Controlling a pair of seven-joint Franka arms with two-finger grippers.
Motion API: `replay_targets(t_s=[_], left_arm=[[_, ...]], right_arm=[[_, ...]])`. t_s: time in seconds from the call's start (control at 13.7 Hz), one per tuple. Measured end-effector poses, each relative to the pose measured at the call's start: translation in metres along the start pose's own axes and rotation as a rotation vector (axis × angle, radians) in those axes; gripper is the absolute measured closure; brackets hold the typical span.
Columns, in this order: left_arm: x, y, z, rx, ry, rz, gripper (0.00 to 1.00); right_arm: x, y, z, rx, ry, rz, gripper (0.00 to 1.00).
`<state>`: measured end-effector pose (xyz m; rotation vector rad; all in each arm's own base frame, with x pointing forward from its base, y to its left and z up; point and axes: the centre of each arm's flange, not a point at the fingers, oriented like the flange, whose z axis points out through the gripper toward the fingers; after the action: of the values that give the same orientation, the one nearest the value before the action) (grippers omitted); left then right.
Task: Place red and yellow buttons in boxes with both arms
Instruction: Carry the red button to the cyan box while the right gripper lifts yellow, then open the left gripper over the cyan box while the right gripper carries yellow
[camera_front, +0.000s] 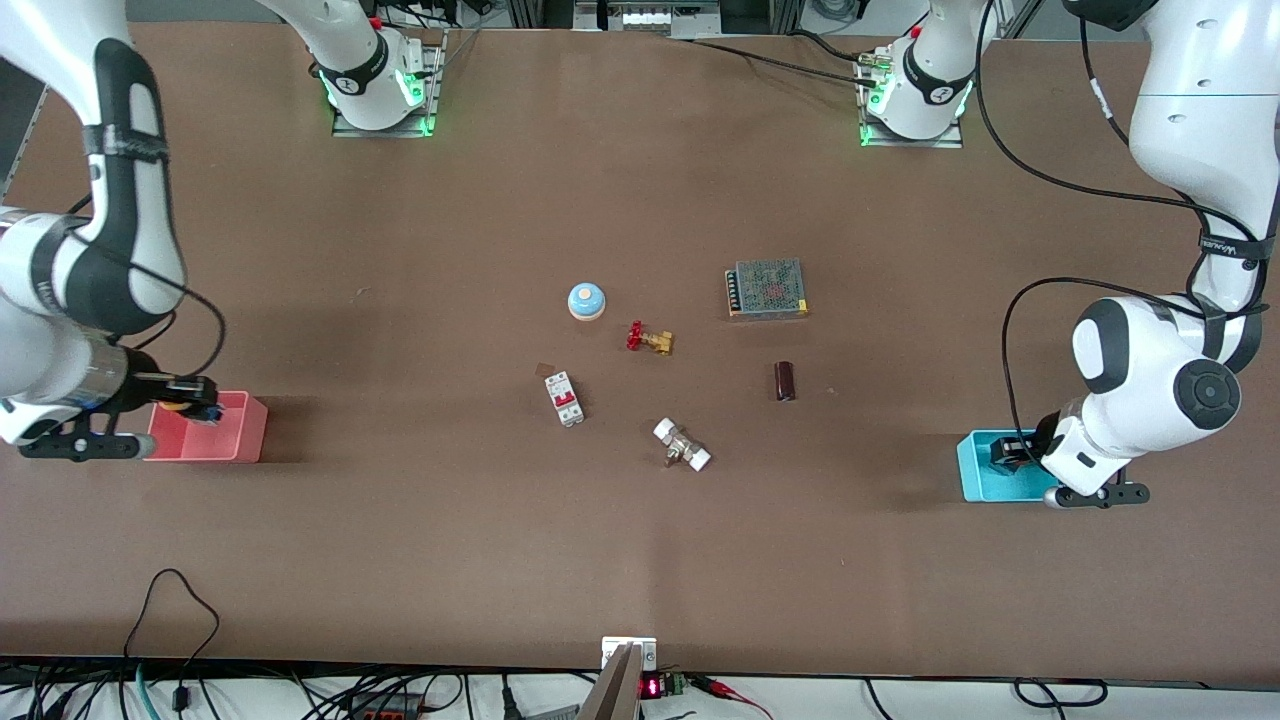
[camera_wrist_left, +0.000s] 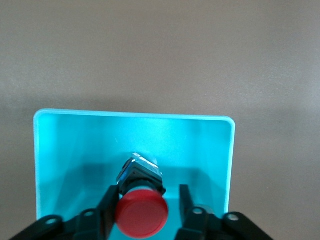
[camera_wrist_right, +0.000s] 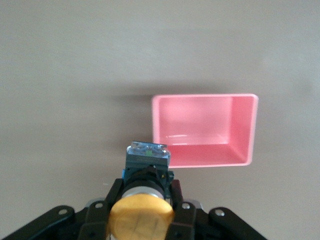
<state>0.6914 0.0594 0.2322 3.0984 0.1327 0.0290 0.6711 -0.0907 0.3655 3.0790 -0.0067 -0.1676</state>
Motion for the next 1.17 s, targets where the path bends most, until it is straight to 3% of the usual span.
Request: replay_targets(t_s=[0.29,0.58,0.8,1.17], left_arm=[[0.009,0.002,-0.014,0.0,0.036,0.002,0.0],[0.019,0.012,-0.073,0.003,0.11,0.016,0.0],[0.01,0.031,-0.133,0.014,0.099,0.034,0.0],[-0.02,0.052,-0.228,0.037,0.084,0.05,0.0]], right_arm=[[0.003,0.035,0.051,-0.008,-0.07,0.017,0.59],[0.012,0.038,0.084,-0.027,-0.075,0.013,0.59],[0.017,0.046,0.092,-0.041,-0.043,0.0,0.59],[0.016,0.055,0.112,-0.042,-0.07,-0.011,0.59]])
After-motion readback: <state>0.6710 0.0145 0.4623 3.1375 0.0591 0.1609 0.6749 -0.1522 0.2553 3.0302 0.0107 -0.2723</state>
